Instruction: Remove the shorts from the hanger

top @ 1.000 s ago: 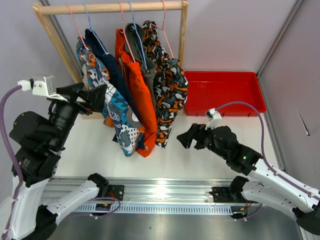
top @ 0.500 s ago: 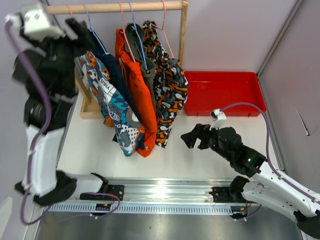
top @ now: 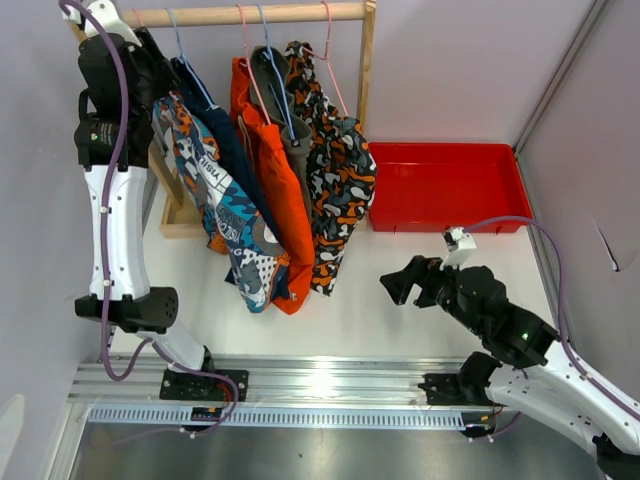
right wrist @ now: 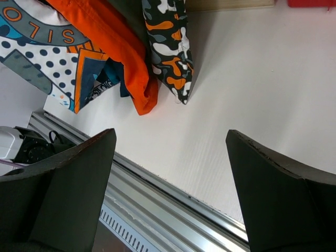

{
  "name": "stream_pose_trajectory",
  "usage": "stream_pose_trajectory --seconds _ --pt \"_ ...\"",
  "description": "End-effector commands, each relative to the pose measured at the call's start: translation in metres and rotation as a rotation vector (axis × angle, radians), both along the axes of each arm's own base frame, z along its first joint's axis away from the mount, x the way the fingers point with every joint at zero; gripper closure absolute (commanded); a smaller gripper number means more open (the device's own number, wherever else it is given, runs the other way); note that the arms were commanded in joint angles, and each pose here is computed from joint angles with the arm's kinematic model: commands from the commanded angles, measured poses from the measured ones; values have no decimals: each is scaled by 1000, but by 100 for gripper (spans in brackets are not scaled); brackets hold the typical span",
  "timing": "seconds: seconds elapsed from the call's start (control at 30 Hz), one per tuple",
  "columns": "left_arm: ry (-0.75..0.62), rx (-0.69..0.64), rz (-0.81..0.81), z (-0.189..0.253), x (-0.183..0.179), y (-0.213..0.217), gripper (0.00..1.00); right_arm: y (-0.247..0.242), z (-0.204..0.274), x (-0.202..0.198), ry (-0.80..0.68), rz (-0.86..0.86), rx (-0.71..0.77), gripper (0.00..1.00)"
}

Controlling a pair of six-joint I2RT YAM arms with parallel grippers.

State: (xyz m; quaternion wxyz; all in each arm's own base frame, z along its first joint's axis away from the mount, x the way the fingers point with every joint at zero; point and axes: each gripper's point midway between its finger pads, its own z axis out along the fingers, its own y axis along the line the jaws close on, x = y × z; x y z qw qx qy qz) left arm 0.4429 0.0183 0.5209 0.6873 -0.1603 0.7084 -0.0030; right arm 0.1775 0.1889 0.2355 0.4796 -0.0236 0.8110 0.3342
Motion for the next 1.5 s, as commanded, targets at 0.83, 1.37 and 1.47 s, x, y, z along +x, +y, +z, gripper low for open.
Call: stream_pose_trajectory --seconds 0.83,1.37,1.47 --pt "24 -119 -77 -26 44 12 75 -14 -11 -2 29 -63 1 7" --pt "-126 -68 -106 43 -23 4 100 -1 -10 1 27 -26 21 8" --pt "-168 -65 -137 60 -47 -3 100 3 -3 0 6 0 32 8"
